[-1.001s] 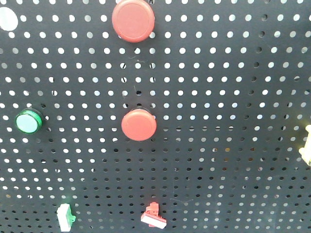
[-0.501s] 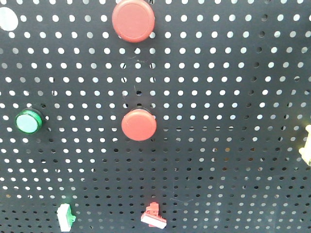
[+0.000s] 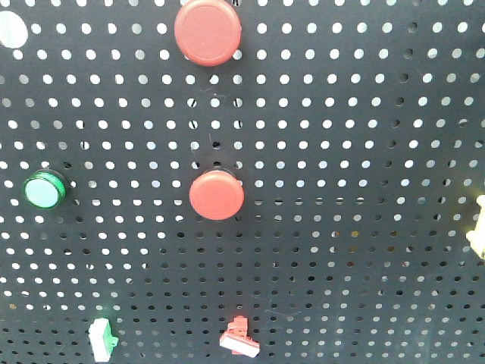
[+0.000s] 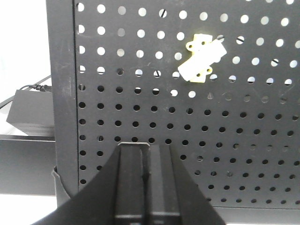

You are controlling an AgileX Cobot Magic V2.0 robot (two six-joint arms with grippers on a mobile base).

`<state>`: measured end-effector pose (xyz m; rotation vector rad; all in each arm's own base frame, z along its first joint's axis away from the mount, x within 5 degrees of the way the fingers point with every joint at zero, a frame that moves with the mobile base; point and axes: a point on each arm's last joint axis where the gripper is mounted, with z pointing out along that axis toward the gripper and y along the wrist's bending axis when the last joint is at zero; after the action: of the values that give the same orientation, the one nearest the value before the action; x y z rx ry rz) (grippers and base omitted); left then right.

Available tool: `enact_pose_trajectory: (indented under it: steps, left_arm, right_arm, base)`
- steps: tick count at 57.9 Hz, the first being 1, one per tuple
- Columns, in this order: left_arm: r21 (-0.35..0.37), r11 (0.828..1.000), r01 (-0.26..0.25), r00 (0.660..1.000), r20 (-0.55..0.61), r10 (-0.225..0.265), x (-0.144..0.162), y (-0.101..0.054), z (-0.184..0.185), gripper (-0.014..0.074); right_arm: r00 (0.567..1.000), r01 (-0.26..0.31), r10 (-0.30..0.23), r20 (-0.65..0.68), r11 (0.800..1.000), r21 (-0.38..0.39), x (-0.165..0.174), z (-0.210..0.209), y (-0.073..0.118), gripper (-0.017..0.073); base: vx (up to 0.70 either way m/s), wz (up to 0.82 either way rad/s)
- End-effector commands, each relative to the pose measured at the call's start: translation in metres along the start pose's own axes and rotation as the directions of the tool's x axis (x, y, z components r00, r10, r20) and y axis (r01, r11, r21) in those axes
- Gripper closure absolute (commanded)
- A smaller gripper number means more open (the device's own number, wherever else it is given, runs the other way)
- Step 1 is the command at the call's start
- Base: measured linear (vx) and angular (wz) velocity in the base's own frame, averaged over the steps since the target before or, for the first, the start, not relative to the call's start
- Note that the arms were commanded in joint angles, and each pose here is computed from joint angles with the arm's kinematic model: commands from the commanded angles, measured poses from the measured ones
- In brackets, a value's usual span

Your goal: Rotate knob clockwise with right arm

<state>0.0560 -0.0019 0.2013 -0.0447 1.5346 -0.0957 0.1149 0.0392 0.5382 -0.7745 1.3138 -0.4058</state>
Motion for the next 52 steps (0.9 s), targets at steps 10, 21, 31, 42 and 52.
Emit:
enact_pose_trajectory:
  steps: [10,21,31,42,52]
  left_arm:
    - [-0.005,1.000,0.012,0.998,0.069,-0.012,-0.003,0.001,0.000,0.0600]
    - [-0.005,1.000,0.012,0.998,0.069,-0.012,-0.003,0.001,0.000,0.0600]
    - [-0.005,1.000,0.012,0.998,0.069,-0.012,-0.003,0.001,0.000,0.0600]
    - [-0.005,1.000,0.012,0.998,0.069,-0.012,-0.003,0.001,0.000,0.0600]
    - [-0.005,1.000,0.012,0.998,0.069,-0.012,-0.003,0.001,0.000,0.0600]
  right_arm:
    - [0.996,-0.047,0.043,0.085,0.998,0.050,-0.011,-0.004,-0.009,0.0356]
    - [0.991,-0.093,0.090,0.099,0.996,0.019,-0.012,-0.004,-0.007,0.0351]
    - [0.991,-0.094,0.092,0.102,0.995,0.019,-0.012,-0.004,-0.007,0.0351]
    - [0.993,-0.090,0.089,0.081,0.996,0.001,-0.011,0.008,-0.002,0.0351]
    - [0.992,-0.089,0.088,0.085,0.996,0.000,-0.012,0.013,-0.001,0.0351]
  base:
    - [0.00,0.00]
    - [0.00,0.00]
    - [0.00,0.00]
    - [0.00,0.00]
    - [0.00,0.00]
